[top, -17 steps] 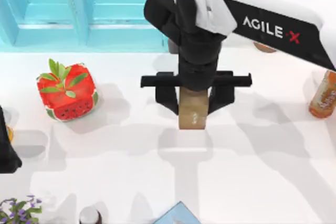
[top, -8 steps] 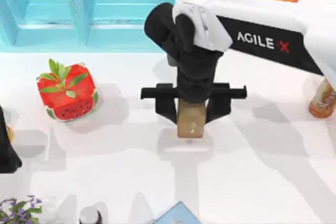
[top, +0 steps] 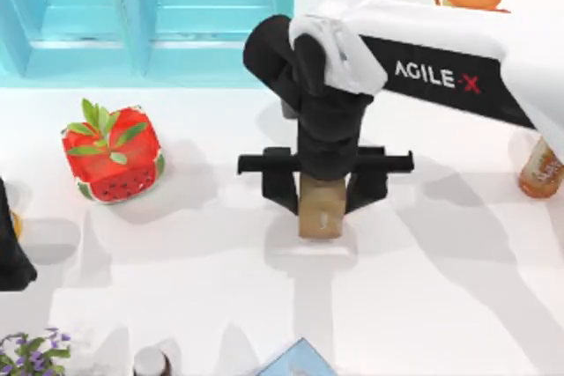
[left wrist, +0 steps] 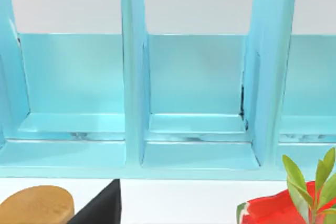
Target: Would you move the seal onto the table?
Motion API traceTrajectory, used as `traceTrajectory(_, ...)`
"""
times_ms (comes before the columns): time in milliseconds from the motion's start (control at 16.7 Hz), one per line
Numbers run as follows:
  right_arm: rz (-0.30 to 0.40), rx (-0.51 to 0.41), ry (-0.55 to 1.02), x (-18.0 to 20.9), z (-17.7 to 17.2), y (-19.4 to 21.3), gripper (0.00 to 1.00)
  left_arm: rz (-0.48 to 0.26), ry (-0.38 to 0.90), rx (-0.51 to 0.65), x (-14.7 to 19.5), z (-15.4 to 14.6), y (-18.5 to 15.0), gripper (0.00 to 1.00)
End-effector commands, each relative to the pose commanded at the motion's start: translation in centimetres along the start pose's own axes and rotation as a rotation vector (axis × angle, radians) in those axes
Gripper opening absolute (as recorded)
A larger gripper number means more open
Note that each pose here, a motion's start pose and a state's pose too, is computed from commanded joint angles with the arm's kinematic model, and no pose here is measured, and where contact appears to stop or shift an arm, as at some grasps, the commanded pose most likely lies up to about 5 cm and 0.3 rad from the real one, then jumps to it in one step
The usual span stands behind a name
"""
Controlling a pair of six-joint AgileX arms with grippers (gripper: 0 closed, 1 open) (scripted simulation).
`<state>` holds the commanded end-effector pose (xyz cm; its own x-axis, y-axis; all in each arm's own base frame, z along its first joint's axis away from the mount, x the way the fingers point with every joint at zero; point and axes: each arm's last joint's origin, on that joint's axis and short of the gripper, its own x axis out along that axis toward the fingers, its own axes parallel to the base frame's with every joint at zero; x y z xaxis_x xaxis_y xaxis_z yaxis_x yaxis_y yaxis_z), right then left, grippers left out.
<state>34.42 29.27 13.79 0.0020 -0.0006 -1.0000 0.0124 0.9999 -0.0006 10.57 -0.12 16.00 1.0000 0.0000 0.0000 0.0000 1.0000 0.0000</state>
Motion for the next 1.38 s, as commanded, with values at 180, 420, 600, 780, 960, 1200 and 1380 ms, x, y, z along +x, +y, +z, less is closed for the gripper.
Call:
traceTrajectory(180, 0.000, 0.000, 0.000, 0.00, 0.00, 0.00, 0.45, 0.000, 0.000, 0.000, 0.00, 0.00, 0.00, 1.00)
traceTrajectory(420, 0.000, 0.000, 0.000, 0.00, 0.00, 0.00, 0.75, 0.000, 0.000, 0.000, 0.00, 0.00, 0.00, 1.00)
traceTrajectory(600, 0.000, 0.000, 0.000, 0.00, 0.00, 0.00, 0.98, 0.000, 0.000, 0.000, 0.00, 0.00, 0.00, 1.00)
traceTrajectory(780, 0.000, 0.000, 0.000, 0.00, 0.00, 0.00, 1.00, 0.000, 0.000, 0.000, 0.00, 0.00, 0.00, 1.00)
traceTrajectory(960, 0.000, 0.000, 0.000, 0.00, 0.00, 0.00, 1.00, 0.000, 0.000, 0.000, 0.00, 0.00, 0.00, 1.00)
traceTrajectory(1200, 0.000, 0.002, 0.000, -0.03, 0.06, -0.04, 1.00, 0.000, 0.000, 0.000, 0.00, 0.00, 0.00, 1.00)
traceTrajectory(1380, -0.012, -0.001, 0.013, -0.85, 0.29, 0.42, 1.00, 0.000, 0.000, 0.000, 0.00, 0.00, 0.00, 1.00)
